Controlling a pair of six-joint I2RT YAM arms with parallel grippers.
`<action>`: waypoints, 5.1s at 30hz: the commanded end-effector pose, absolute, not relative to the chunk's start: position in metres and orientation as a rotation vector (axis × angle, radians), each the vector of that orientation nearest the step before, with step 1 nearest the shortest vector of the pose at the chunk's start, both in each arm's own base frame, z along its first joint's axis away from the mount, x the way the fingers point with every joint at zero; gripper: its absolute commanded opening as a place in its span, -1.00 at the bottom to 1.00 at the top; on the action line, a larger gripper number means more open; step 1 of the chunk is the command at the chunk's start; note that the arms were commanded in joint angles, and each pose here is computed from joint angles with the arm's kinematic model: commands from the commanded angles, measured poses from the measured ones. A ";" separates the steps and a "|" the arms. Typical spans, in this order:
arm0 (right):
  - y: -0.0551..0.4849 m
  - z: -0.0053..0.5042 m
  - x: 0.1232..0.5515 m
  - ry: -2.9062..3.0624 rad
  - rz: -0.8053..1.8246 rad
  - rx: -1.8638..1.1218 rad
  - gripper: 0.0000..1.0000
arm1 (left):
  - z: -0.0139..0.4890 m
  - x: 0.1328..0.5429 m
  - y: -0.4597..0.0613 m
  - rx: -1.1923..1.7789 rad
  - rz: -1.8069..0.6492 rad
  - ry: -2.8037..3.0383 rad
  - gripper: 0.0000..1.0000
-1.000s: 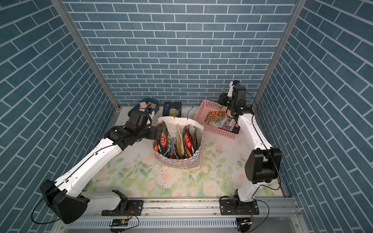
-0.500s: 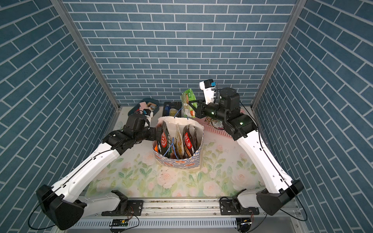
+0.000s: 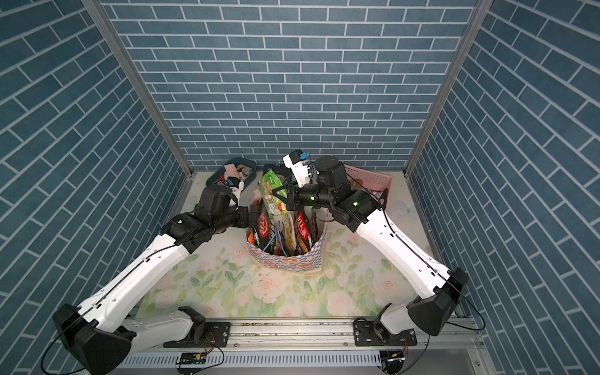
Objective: Place the condiment packets inside the bag
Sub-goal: Place the condiment packet in the paper bag, then pick up the condiment packet from the storage box, then place the condiment packet in the paper bag.
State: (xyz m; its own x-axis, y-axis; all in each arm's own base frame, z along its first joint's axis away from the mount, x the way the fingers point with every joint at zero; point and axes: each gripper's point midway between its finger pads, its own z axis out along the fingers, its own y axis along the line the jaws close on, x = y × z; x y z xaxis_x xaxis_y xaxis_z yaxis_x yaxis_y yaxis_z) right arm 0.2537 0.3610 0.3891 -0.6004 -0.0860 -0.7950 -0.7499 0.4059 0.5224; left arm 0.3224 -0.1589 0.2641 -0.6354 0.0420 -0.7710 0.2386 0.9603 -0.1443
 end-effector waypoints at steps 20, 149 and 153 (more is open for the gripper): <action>0.390 0.315 0.284 2.322 1.193 -0.507 -0.45 | 0.261 0.325 -0.157 0.192 -0.289 2.257 0.99; 0.224 0.345 0.340 2.179 0.913 -0.274 0.21 | 0.268 0.330 -0.156 0.158 -0.332 2.203 0.99; 0.137 0.292 0.396 2.290 0.644 -0.062 0.43 | 0.273 0.329 -0.159 0.177 -0.354 2.187 0.99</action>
State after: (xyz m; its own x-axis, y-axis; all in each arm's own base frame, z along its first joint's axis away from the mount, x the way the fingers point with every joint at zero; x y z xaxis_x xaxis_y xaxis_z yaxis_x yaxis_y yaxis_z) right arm 0.3764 0.1835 0.3446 -0.6687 0.1677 -0.7244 -0.3741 0.7661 0.5226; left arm 0.3306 -0.1602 0.2590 -0.6189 -0.0019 -0.7855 0.2347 0.9539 -0.1873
